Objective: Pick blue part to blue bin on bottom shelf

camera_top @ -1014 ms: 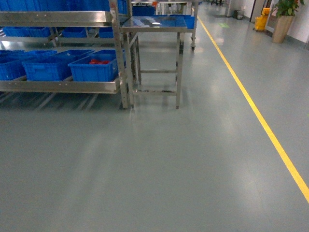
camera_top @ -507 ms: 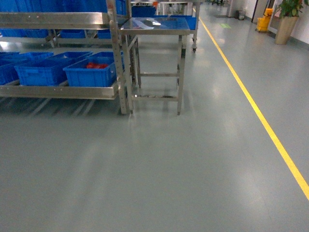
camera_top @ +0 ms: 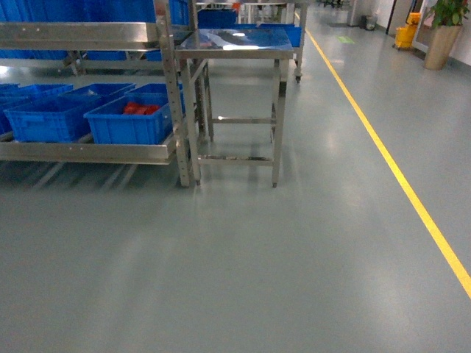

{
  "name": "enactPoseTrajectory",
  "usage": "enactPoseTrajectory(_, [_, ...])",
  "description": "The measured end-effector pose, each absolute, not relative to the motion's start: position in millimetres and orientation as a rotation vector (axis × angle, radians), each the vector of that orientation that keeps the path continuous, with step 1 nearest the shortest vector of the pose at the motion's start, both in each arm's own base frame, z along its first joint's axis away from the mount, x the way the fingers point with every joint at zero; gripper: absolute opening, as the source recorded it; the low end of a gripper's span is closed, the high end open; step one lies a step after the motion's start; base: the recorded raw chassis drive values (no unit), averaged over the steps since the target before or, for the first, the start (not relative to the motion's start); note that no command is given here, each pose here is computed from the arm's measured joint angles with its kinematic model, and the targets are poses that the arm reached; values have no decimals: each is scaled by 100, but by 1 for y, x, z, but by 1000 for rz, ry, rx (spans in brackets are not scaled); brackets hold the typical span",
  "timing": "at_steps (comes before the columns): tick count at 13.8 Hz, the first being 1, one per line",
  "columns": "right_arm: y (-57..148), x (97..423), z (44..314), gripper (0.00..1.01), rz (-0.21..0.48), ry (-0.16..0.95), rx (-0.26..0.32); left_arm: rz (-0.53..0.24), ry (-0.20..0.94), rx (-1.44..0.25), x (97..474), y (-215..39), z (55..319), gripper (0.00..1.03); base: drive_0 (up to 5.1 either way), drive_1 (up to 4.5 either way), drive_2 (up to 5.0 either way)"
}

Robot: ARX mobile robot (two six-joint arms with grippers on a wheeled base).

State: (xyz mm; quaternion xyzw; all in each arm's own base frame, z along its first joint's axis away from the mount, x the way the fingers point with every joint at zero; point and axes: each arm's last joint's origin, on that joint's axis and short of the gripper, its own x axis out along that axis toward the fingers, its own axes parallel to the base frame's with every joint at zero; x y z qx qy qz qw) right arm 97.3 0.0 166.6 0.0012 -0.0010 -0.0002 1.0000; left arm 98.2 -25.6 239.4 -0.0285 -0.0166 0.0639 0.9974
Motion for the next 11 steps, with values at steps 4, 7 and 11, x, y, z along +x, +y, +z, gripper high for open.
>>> enactPoseTrajectory(4, [0,97,167,98,0,-1,2,128,-32,-56,98,-26,239,43,-12,391,-415])
enactPoseTrajectory(7, [0,97,167,98,0,-1,2,128,-35,-58,98,-26,240,43,-12,391,-415])
enactPoseTrajectory(11, [0,97,167,98,0,-1,2,129,-35,-59,98,-26,240,43,-7,396,-410])
